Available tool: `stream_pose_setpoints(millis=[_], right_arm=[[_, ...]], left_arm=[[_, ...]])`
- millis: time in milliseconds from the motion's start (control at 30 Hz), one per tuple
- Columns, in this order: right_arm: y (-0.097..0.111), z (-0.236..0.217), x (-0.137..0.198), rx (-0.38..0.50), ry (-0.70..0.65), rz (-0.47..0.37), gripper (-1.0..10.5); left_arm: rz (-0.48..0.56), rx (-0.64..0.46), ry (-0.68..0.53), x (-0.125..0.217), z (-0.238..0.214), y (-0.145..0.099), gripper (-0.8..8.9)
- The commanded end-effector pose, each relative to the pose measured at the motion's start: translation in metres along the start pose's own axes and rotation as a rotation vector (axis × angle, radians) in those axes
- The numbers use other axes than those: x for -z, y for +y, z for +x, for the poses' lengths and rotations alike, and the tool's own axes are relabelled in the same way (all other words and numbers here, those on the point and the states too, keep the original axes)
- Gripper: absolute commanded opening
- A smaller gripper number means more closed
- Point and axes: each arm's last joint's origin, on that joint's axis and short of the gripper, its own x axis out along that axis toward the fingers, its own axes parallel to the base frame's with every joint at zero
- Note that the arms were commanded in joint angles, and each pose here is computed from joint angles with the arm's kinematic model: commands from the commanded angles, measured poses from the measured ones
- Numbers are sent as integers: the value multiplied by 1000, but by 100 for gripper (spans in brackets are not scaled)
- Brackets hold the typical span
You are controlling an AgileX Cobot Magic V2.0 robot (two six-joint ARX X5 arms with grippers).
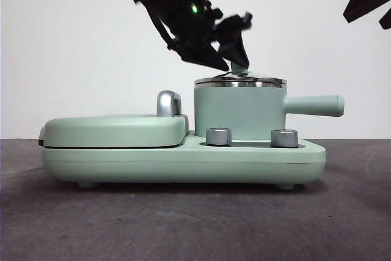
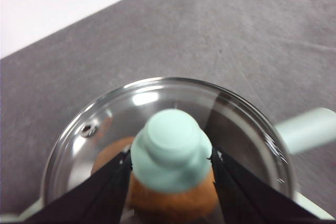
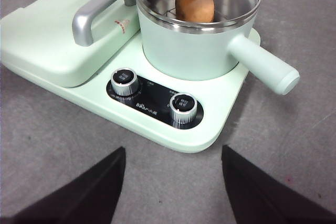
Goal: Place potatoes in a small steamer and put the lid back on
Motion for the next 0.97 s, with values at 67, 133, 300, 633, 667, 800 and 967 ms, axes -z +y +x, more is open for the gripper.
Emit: stream_pose_setpoints(millis=[67, 133, 300, 633, 667, 800, 967], right_arm=[[1, 1, 0, -9, 3, -10, 285], [1, 1, 0, -9, 3, -10, 286], [1, 1, 0, -9, 3, -10, 286], [5, 9, -1, -39, 30, -47, 286], [6, 12, -1, -42, 33, -50, 286], [12, 22, -5, -86, 27, -57, 286], [18, 35, -11, -122, -4, -57, 286]], left_arm=[[-62, 1, -15, -27, -36, -1, 250], [-117, 8, 12, -31, -52, 1, 250], [-206, 17, 50, -35, -88, 8, 249], [-280, -30, 70, 23, -155, 4, 247], [-296, -32, 64, 33, -163, 1, 247], [-353, -34, 61, 70, -193, -13, 247], [-428, -34, 34, 104, -223, -27, 247]])
